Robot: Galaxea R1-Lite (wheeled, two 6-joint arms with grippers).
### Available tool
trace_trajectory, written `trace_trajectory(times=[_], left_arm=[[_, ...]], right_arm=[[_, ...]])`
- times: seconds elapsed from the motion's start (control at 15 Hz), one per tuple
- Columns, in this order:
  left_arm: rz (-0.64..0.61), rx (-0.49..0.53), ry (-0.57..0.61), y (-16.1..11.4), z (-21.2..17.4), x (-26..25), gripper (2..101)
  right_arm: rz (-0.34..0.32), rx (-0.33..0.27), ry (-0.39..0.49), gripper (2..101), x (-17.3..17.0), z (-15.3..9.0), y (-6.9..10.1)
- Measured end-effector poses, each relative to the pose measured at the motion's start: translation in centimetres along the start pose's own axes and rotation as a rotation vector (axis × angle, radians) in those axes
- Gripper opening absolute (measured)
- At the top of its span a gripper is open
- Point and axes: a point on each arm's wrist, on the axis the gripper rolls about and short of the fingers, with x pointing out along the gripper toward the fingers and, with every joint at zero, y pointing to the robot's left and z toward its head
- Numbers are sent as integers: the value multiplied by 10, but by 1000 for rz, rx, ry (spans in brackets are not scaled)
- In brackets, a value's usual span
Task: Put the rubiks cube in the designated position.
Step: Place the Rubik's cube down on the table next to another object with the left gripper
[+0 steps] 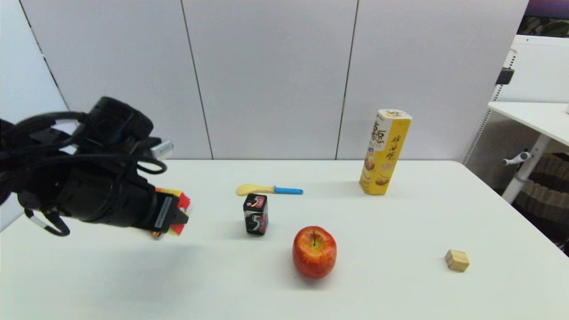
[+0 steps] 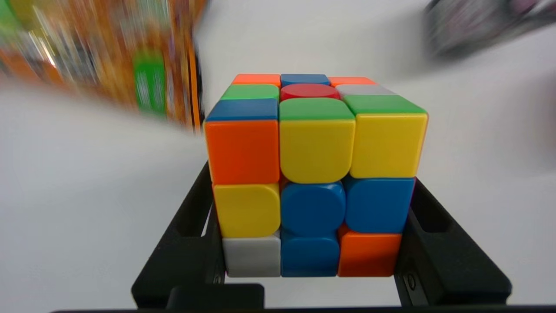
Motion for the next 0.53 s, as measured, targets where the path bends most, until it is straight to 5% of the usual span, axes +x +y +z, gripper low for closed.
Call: trace_trajectory(times=[0.27,0.53], left_arm=[[-17,144,-219,-8,68,-14,572],[-63,183,-364,-24,126,28,571]], right_arm=[[0,0,0,980,0,0,0],[0,0,0,980,0,0,0]])
